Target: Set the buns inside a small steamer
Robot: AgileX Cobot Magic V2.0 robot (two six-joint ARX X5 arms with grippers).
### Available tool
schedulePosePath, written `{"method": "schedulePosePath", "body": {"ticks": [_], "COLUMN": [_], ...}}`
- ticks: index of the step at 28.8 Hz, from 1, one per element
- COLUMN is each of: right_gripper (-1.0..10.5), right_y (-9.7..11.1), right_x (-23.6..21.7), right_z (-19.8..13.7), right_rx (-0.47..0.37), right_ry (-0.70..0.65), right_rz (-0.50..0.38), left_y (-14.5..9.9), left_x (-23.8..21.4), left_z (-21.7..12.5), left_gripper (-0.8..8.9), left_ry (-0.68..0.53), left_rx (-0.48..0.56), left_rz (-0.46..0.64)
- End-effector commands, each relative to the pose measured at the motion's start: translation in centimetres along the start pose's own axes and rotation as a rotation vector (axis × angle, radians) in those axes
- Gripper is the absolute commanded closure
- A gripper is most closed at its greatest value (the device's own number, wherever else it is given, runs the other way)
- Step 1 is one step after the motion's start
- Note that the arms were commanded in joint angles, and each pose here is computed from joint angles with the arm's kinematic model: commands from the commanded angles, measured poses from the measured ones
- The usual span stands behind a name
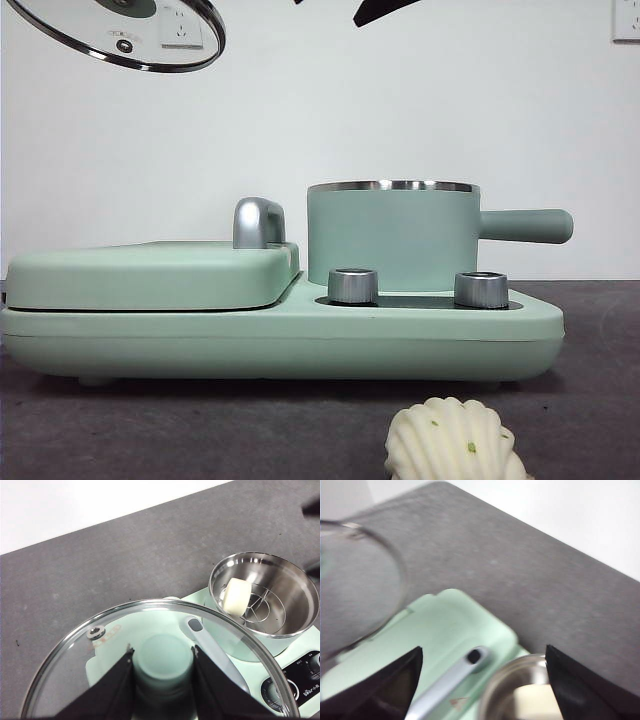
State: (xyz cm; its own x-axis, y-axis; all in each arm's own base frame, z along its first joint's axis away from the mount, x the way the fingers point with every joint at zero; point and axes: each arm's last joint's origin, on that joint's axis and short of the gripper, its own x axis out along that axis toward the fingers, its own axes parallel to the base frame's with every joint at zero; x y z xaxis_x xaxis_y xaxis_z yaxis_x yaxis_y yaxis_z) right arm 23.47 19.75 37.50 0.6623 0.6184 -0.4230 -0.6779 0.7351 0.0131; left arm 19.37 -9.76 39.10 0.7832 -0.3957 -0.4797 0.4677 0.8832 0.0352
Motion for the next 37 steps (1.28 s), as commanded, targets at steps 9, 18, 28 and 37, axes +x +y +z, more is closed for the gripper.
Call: {"method": "schedulePosePath", "body": {"ticks": [9, 18, 28, 37], "right_gripper": [5.7, 5.7, 5.3, 5.4], "right_y": [4.1, 6.0, 7.5, 8.4], "right_x": [-3.9, -5.3, -3.2, -0.4], "right_z": [-11.0, -18.5, -21.5, -23.8], "right_rx": [0.029, 0.082, 0.068, 0.033], "right_ry": [0.006, 0.180, 0.394, 0.528], "right_rz": [0.099, 0.138, 0.140, 0.113], "left_y": [0.0, 0.0, 0.0, 0.0], "left_x": [-0.4, -0.4, -0.4, -0.4], "left_z": [0.6, 0.6, 0.7, 0.6], "left_gripper": [8.02, 8.02, 8.02, 8.02], "left_ry": [-0.042, -0.042, -0.043, -0.042], "left_rx": [0.022, 0.027, 0.028, 0.027], "left_rz": [0.002, 0.002, 0.002, 0.002]}}
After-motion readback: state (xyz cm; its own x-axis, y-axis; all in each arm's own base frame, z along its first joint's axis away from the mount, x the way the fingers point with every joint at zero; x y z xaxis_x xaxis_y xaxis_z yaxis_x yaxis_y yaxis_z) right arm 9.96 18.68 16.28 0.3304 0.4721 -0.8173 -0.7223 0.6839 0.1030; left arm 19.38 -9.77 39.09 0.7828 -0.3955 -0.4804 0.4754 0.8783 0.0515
